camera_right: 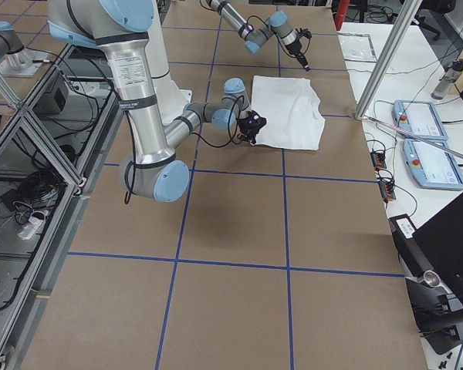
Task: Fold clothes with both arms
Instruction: 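Drag the folded shirt with the right gripper while the left arm approaches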
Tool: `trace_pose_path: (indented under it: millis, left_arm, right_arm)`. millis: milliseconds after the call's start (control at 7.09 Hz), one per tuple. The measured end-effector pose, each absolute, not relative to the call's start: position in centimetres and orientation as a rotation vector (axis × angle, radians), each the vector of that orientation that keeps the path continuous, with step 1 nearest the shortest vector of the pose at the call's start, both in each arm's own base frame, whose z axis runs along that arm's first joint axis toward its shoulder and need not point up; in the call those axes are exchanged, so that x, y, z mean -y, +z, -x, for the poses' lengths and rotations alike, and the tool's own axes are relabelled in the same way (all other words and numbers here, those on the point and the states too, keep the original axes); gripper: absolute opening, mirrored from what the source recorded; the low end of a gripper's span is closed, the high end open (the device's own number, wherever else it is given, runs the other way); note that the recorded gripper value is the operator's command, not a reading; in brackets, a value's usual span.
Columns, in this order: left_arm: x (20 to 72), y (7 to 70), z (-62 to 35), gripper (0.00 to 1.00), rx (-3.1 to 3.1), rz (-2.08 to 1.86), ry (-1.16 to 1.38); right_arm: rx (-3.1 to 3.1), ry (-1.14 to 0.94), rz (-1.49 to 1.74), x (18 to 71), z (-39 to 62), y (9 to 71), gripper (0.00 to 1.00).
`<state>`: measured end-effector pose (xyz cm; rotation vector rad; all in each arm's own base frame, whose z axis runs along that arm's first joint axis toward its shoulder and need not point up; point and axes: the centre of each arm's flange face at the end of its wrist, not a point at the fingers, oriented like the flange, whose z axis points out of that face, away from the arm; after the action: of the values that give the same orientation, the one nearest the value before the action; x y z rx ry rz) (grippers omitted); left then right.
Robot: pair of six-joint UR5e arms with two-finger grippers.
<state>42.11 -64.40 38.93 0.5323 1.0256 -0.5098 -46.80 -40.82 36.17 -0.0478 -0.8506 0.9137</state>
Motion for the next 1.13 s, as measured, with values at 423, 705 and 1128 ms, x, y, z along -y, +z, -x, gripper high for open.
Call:
trace_pose_path:
  millis: [423, 705, 1128]
  left_arm:
    - [64.3, 37.6, -42.3, 0.51, -1.049, -0.536, -0.511]
    - [61.3, 34.6, -43.6, 0.50, -1.145, -0.474, -0.489]
    - [54.7, 29.9, -44.0, 0.55, -1.341, -0.226, -0.497]
  right_arm:
    - [0.886, 0.813, 0.094, 33.0, 44.1, 35.3, 0.00]
    - [0.838, 0.688, 0.169, 25.3, 43.0, 33.4, 0.00]
    - [0.730, 0.508, 0.390, 16.2, 42.9, 30.7, 0.00]
